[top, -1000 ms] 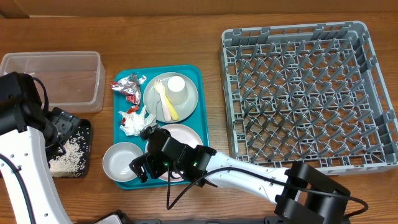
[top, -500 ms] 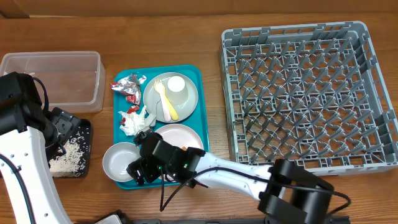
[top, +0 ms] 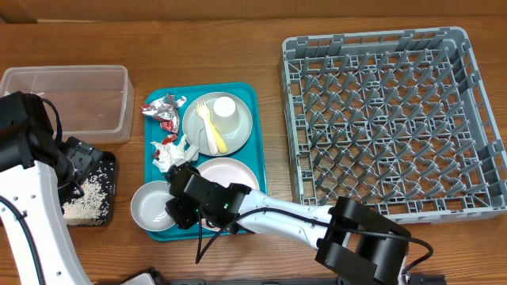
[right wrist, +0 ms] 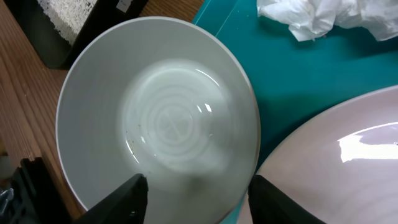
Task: Sort waste into correct bins and load items into the dishwasher rack
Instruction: 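Reach the right gripper over the teal tray to the grey bowl, then grasp the rim of the grey bowl with the right gripper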
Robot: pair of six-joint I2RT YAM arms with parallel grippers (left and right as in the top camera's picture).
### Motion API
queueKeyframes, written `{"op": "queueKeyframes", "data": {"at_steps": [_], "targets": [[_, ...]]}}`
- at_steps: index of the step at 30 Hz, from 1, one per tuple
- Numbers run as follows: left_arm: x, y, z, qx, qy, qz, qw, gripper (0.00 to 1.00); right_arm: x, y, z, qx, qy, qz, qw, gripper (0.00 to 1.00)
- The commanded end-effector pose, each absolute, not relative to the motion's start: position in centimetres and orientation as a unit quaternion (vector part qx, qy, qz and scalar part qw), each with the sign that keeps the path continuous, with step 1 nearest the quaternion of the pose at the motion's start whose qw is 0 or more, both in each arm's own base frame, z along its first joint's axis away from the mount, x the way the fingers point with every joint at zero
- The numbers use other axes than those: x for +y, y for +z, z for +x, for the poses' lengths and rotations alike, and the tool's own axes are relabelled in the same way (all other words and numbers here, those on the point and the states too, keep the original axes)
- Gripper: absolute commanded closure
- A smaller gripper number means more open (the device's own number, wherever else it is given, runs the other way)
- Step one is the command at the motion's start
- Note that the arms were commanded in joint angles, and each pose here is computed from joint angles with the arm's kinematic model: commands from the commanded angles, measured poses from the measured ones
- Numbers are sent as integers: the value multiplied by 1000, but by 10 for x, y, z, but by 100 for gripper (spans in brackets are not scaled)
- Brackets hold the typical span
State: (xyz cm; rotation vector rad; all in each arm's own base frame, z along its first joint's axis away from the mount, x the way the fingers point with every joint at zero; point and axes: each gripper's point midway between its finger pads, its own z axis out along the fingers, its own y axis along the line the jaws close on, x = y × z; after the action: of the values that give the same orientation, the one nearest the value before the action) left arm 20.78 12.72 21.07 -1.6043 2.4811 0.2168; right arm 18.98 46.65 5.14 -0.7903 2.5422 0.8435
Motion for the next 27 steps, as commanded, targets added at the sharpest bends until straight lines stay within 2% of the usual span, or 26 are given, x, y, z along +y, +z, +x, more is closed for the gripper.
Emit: {"op": "queueKeyframes", "data": {"at_steps": [1,3,11,20,27], "targets": [[130,211,206,829,79,-547,91,0,473,46,189,897,299,-278,167,46],[130,211,206,829,79,-547,91,0,472,43,188,899,297,-278,163,47],[130,211,206,828,79,-547,91,0,472,44,190,899,297,-277,166,64],[130,211,206,829,79,-547,91,0,470,43,195,901,290,-272,172,74],[130,211,206,829,79,-547,91,0,468,43,198,902,291,-269,171,87]]}}
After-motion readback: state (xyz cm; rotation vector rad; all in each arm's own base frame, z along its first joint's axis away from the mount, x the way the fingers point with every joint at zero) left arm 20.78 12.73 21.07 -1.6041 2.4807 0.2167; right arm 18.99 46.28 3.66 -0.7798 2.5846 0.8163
